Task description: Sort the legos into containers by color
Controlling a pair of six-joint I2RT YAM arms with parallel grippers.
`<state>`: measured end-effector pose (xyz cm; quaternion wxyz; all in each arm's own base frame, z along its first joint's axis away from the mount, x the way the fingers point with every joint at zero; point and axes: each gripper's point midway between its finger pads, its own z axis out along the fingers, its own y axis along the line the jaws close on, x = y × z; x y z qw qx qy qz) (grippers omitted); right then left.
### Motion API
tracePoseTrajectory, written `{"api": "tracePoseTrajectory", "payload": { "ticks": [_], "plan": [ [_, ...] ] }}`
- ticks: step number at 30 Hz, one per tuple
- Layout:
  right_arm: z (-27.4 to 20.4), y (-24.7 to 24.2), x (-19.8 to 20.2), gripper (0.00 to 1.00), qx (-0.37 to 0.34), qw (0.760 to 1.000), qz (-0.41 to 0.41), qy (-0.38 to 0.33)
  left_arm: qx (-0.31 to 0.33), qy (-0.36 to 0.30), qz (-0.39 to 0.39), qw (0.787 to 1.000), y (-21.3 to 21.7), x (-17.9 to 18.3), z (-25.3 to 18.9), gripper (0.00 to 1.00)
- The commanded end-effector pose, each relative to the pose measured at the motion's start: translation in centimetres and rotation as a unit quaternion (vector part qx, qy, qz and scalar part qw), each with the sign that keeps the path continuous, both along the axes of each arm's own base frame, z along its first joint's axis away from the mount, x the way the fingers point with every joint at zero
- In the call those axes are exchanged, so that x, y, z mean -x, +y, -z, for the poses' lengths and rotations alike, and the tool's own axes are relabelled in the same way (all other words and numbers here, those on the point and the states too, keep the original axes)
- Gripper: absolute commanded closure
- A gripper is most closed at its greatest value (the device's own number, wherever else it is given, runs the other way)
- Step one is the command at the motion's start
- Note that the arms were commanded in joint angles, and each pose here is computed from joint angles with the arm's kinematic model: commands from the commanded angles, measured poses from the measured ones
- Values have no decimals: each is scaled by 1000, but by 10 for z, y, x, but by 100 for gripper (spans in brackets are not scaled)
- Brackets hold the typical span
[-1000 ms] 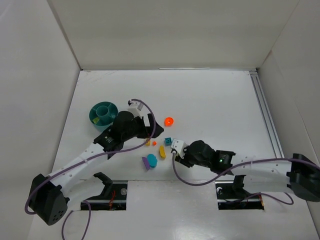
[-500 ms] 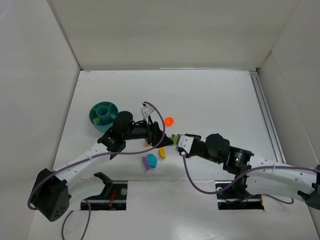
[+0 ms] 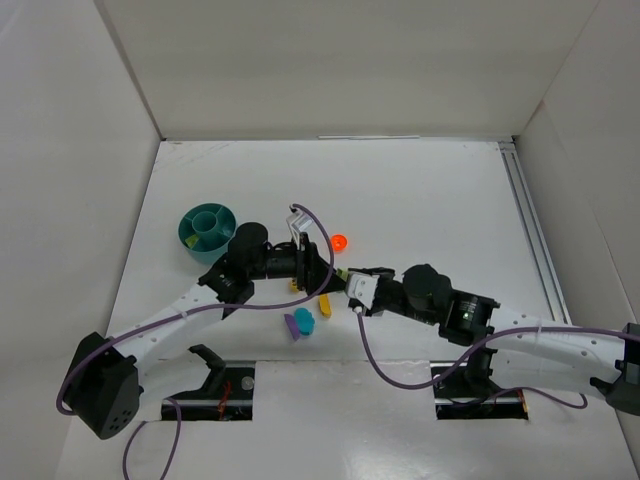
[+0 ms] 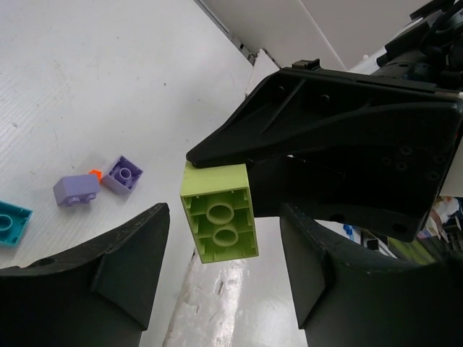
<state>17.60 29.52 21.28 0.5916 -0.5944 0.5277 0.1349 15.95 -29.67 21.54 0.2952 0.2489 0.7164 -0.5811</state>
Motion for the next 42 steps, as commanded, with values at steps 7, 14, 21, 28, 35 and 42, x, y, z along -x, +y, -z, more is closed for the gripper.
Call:
{"api": "tracePoseTrajectory", "payload": {
  "ticks": [7, 14, 21, 28, 35, 42],
  "plan": [
    [-53, 15, 2, 75, -75, 996, -21, -36, 31, -37, 29, 998, -10, 6, -21, 57],
    [-49, 14, 1, 75, -73, 997, -15, -30, 33, -38, 19, 999, -11, 6, -23, 80],
    [-13, -9, -6, 75, -53, 998, 44, 6, -8, -43, -129, 991, 10, -35, -32, 91],
    [8, -42, -14, 75, -33, 991, 124, 30, -57, -29, -334, 941, 77, -88, -29, 95],
    [2, -54, -21, 71, -36, 987, 155, 20, -137, 51, -651, 745, 199, -134, -13, 87],
    [3, -53, -45, 70, -10, 984, 178, 23, -136, 113, -761, 625, 321, -169, 6, 90]
  ]
}}
